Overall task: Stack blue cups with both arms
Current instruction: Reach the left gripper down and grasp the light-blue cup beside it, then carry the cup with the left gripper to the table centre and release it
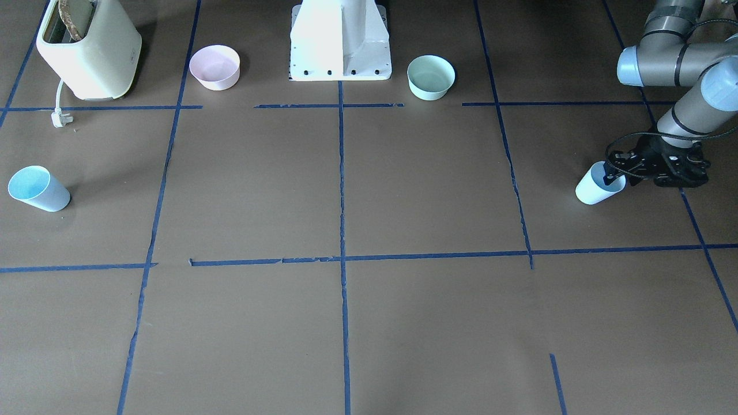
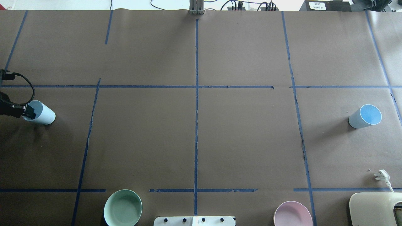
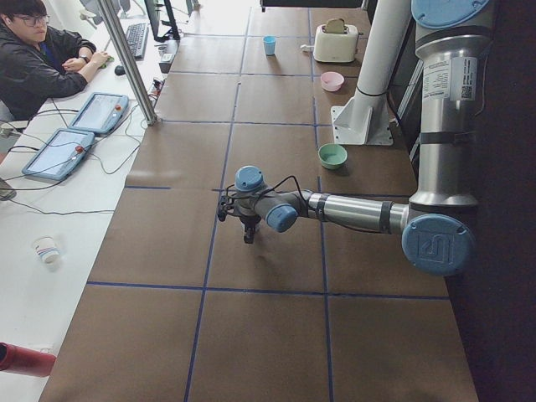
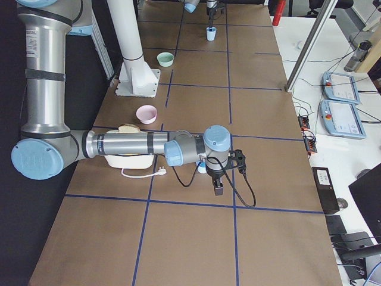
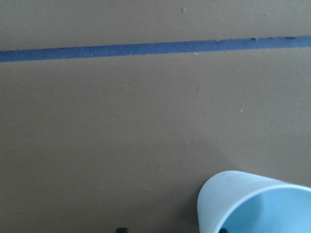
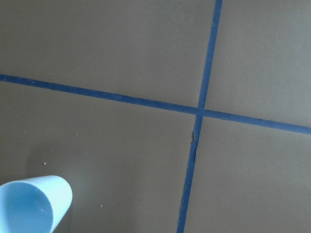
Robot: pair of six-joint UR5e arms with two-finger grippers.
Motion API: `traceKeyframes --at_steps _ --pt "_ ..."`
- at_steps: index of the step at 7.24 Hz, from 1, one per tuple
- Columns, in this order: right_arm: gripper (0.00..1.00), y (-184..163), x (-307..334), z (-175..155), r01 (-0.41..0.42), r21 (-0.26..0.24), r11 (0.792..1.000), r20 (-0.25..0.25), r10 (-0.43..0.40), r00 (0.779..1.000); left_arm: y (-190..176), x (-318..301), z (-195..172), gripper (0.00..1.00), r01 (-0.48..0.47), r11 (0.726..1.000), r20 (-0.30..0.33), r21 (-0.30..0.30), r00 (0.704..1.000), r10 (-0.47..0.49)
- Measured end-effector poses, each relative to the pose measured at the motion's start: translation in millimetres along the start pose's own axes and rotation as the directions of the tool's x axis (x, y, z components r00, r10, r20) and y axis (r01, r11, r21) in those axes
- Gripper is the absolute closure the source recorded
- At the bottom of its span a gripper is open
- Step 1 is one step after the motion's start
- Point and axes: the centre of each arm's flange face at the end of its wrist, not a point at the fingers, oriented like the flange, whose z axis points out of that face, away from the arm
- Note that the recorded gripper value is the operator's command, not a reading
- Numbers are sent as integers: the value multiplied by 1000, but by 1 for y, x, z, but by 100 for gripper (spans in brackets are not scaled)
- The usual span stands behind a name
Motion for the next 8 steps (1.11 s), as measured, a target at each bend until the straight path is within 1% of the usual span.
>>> traceKeyframes --at_steps 1,3,4,5,6,7,8 --pt "0 0 0 0 -1 0 1000 0 1 1000 -1 5 -1 100 -4 1000 -14 -6 1000 4" --pt "0 0 0 0 -2 0 1000 -1 2 1000 -6 26 -11 100 -14 999 -97 -49 995 9" --pt "0 0 0 0 -2 0 1000 -1 2 1000 -16 44 -20 100 1 998 -132 -59 991 -9" --pt "0 0 0 0 -3 0 1000 -1 3 1000 -36 78 -37 100 42 997 -148 -63 988 -51" --pt "0 0 0 0 -4 -1 1000 0 4 1000 -68 134 -64 100 90 994 -146 -65 984 -99" --pt "0 1 0 0 -5 -1 1000 0 5 1000 -94 206 -87 100 132 989 -119 -66 983 -139" --pt "0 1 0 0 -5 -1 1000 1 5 1000 -101 290 -94 100 164 984 -82 -65 982 -169"
